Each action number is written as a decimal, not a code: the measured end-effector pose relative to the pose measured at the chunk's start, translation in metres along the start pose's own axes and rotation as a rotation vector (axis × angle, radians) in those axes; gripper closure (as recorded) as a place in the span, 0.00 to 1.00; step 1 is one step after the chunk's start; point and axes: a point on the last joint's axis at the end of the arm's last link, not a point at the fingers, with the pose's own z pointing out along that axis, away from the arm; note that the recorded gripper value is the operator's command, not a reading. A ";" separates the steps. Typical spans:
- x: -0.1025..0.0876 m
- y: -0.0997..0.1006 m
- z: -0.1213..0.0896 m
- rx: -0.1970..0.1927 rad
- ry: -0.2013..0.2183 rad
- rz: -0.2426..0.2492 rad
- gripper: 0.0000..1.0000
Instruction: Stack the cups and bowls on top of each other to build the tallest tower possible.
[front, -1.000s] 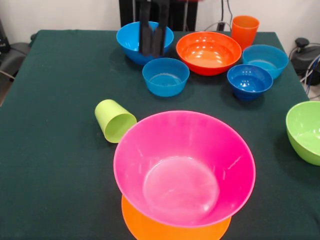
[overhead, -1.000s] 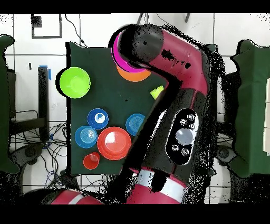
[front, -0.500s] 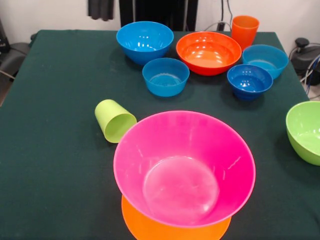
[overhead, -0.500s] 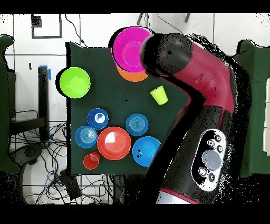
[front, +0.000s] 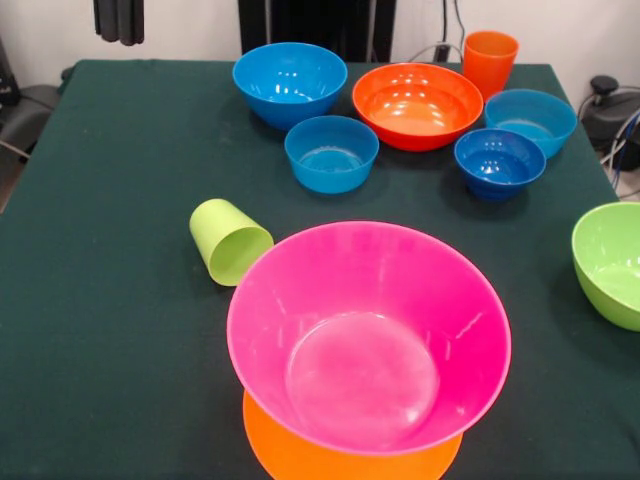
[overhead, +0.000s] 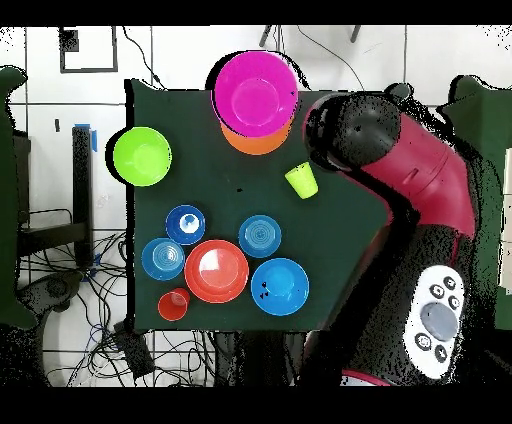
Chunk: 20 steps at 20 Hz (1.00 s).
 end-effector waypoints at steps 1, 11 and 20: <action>0.004 0.000 0.002 0.000 0.005 0.000 1.00; 0.026 0.011 0.014 -0.008 0.009 -0.017 1.00; 0.024 0.027 0.022 -0.030 -0.010 -0.032 1.00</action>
